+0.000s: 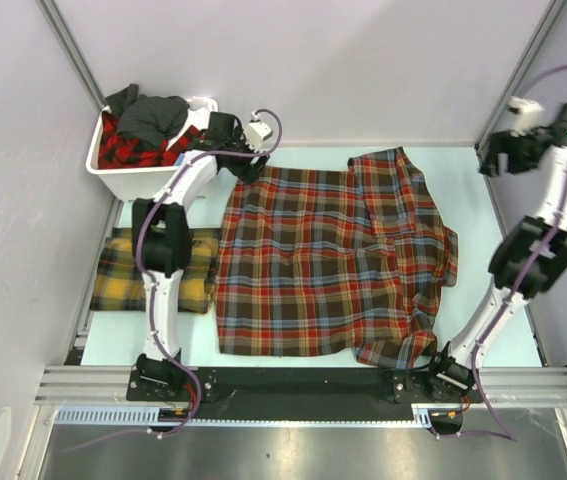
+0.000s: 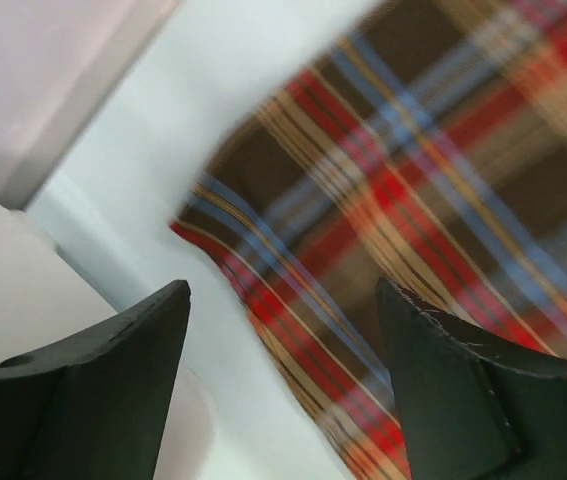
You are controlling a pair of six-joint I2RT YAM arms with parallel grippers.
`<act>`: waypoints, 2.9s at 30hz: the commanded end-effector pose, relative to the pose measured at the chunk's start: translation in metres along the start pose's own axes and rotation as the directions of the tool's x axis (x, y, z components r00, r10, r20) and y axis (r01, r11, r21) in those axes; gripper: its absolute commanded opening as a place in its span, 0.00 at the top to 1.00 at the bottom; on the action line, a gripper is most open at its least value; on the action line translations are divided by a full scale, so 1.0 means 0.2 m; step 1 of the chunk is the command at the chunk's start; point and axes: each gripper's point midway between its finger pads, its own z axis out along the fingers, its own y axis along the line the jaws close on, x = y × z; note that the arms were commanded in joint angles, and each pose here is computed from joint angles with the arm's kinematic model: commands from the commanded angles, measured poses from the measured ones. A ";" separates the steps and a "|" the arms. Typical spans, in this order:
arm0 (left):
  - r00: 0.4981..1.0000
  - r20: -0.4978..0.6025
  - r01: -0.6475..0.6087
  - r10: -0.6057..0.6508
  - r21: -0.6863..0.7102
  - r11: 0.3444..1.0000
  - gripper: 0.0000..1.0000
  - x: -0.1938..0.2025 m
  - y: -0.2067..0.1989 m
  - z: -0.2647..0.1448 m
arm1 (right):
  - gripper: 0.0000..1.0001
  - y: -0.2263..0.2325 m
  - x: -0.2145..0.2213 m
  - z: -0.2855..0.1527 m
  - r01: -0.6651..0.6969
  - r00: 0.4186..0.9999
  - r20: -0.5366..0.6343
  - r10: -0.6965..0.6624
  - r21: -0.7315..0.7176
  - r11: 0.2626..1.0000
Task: Fold and stack the long sleeve shirts
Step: Flatten the shirt out
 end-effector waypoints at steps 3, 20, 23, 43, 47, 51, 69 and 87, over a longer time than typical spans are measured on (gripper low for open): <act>0.995 0.088 0.015 -0.039 0.261 0.965 0.17 -0.13 -0.33 -0.48 | 0.38 0.28 0.48 -0.17 -0.499 0.860 -0.242 0.450 -0.213 0.840; 0.997 -0.034 0.076 -0.068 0.333 0.940 0.16 0.15 -0.54 -0.60 | 0.51 0.51 1.12 0.02 -0.720 0.679 -0.404 0.613 -0.203 0.664; 0.996 -0.061 0.087 -0.071 0.322 0.943 0.17 0.20 -0.53 -0.59 | 0.53 0.57 1.08 0.02 -0.747 0.659 -0.406 0.633 -0.262 0.611; 0.988 -0.092 0.144 -0.120 0.318 0.937 0.19 0.31 -0.55 -0.54 | 0.43 0.19 0.91 -0.18 -0.454 0.808 -0.381 0.449 0.082 0.887; 0.995 -0.015 0.102 -0.102 0.273 0.957 0.19 0.14 -0.40 -0.46 | 0.41 0.16 0.54 -0.20 -0.375 0.902 -0.227 0.368 0.012 0.927; 0.997 0.030 0.061 -0.069 0.206 0.977 0.17 0.01 -0.22 -0.30 | 0.41 0.33 0.24 -0.07 -0.394 0.917 -0.131 0.378 -0.137 0.909; 0.945 0.152 -0.277 0.288 -0.092 0.956 0.22 -0.10 0.28 0.27 | 0.42 0.70 0.06 0.69 -0.339 0.941 -0.130 0.314 -0.302 0.891; 0.928 0.067 -0.363 0.367 -0.064 0.930 0.33 0.10 0.29 0.35 | 0.36 0.69 0.18 0.76 -0.369 0.926 -0.186 0.330 -0.244 0.897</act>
